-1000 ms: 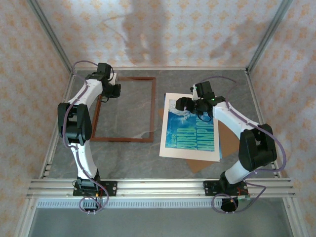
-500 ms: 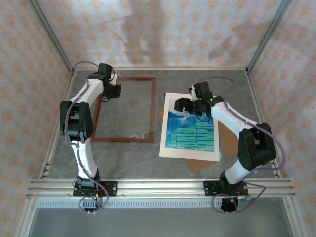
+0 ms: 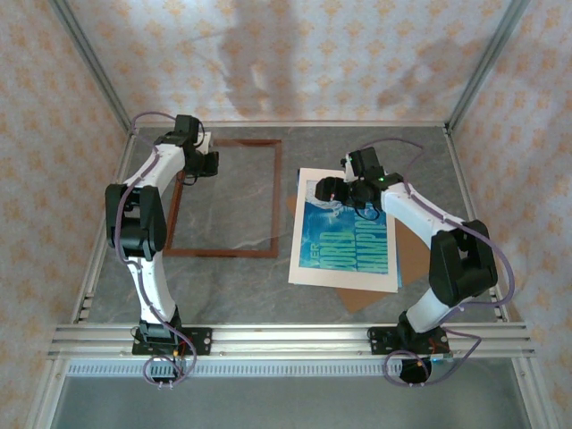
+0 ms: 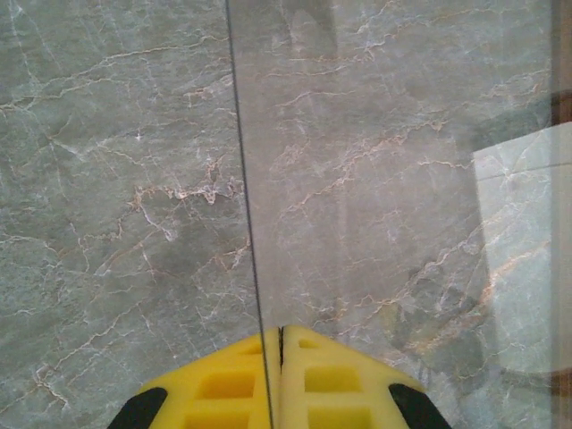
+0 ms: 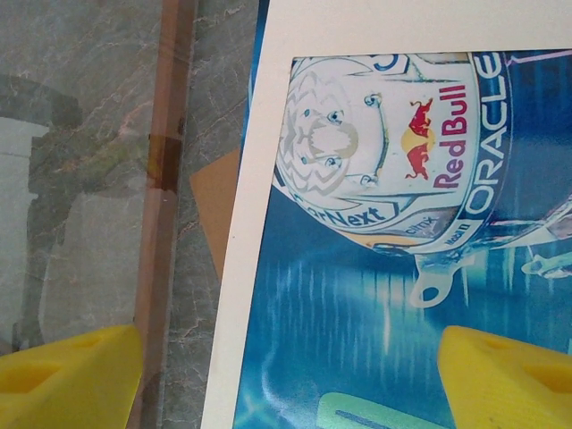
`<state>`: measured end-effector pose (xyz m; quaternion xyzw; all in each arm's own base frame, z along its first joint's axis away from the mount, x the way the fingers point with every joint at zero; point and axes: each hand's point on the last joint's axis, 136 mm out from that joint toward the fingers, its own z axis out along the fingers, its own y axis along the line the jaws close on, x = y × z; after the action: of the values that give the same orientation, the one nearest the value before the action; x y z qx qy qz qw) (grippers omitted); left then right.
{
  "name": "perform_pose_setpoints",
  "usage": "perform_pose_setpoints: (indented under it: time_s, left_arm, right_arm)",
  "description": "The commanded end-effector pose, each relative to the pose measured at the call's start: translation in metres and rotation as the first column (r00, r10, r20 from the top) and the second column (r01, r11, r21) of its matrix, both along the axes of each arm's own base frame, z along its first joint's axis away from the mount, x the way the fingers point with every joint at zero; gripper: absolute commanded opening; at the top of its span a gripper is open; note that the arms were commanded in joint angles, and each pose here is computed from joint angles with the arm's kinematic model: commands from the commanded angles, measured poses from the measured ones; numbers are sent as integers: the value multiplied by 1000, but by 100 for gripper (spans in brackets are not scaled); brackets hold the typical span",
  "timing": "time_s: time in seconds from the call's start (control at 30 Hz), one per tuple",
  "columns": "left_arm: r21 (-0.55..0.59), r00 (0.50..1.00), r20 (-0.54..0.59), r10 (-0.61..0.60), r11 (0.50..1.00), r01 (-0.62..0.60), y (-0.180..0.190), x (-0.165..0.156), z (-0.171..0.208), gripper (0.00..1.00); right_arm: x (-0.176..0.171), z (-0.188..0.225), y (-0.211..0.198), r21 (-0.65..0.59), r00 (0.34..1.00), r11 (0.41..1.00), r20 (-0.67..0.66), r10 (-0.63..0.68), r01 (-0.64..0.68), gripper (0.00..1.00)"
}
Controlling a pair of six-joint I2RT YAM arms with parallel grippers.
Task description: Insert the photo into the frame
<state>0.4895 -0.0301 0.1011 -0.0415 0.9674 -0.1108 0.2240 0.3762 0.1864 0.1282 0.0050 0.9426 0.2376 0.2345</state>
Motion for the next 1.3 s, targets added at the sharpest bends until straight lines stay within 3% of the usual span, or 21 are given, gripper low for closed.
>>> perform_pose_setpoints:
  time_s: [0.0,0.47,1.27]
  left_arm:
    - [-18,999,47,12,1000,-12,2,1,19,0]
    - [-34,997,71,33,999,-31,10,1,23,0]
    - [9,998,-16,57,998,-57,22,9,-10,0]
  right_arm:
    - [6,6,1,-26,1000,1000,23,8,-7,86]
    - [9,2,2,-31,1000,999,17,14,-14,86]
    - [8,-2,3,-34,1000,999,1,19,-19,86]
